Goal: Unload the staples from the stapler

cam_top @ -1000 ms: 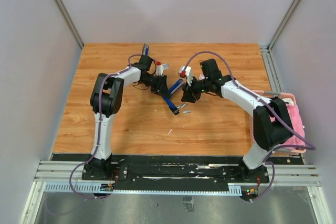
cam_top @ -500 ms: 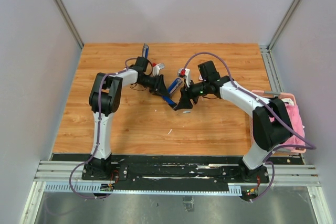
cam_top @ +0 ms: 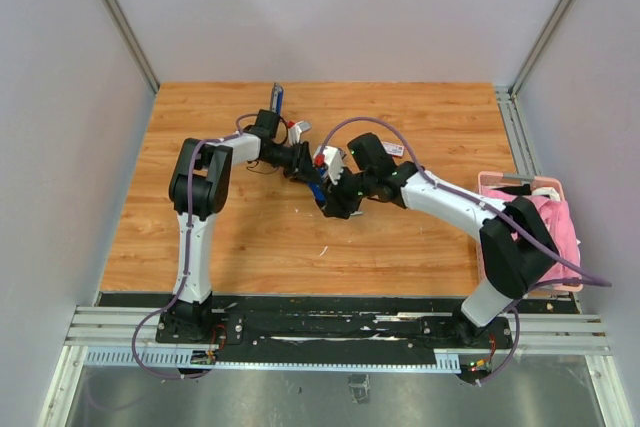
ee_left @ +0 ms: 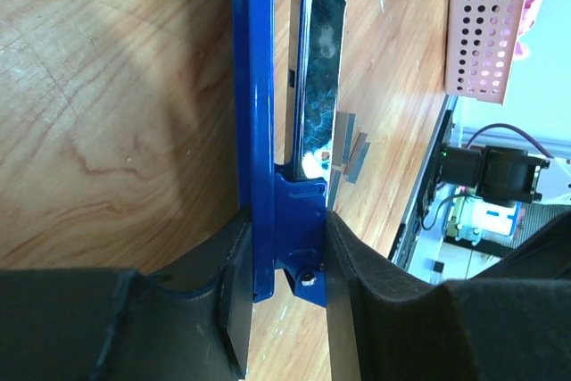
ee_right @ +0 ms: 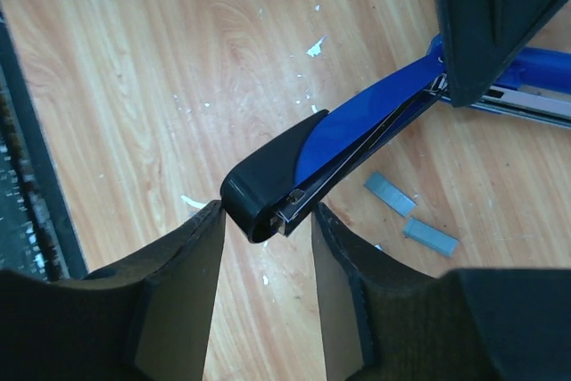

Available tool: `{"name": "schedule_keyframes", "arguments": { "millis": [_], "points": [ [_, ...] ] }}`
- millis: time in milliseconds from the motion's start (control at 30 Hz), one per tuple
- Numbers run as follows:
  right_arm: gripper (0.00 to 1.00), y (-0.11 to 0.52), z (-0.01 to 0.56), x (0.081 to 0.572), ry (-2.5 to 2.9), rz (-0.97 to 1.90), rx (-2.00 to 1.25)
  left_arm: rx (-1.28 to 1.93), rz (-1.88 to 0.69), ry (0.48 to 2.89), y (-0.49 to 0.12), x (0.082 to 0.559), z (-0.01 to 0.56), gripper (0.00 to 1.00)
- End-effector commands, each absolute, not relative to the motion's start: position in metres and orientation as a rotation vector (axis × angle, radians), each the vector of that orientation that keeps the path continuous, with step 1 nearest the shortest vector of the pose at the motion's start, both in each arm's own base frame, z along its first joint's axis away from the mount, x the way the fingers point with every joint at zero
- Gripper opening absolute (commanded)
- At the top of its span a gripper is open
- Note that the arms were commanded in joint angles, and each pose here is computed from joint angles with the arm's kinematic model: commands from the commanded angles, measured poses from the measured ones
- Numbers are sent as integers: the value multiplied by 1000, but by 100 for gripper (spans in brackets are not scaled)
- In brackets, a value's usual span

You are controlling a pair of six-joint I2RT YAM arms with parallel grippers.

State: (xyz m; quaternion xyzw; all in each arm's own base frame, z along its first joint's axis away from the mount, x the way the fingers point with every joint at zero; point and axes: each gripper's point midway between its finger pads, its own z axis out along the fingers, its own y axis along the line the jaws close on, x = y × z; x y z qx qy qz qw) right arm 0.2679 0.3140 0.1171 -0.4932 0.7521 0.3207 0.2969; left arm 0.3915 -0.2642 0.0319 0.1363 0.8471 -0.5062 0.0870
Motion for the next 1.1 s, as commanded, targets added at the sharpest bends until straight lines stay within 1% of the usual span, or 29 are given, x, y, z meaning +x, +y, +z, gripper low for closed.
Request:
{"name": "schedule_keyframes", "arguments": {
  "millis": [0,67,200,400,500,767,900,1067],
  "points": [
    [41,317,122,284,1930,538,-1316,350,-1379,2580,-247,400,-4,12],
    [39,321,125,285,1895,467,-1314,340,-1376,2584,-245,401,-5,12],
    [39,335,133,282,1824,383,-1370,322,-1367,2593,-244,401,-8,14],
    [44,368,130,259,1823,524,-1500,297,-1348,2611,-242,402,-11,16],
    [47,382,122,256,1854,576,-1544,288,-1336,2622,-241,401,-13,16],
    [48,410,106,257,1931,657,-1576,269,-1350,2624,-238,400,-13,15],
    [51,410,124,269,1935,599,-1523,273,-1367,2615,-239,400,-11,15],
    [56,389,162,293,1952,503,-1383,275,-1367,2606,-238,401,-10,15]
  ]
}}
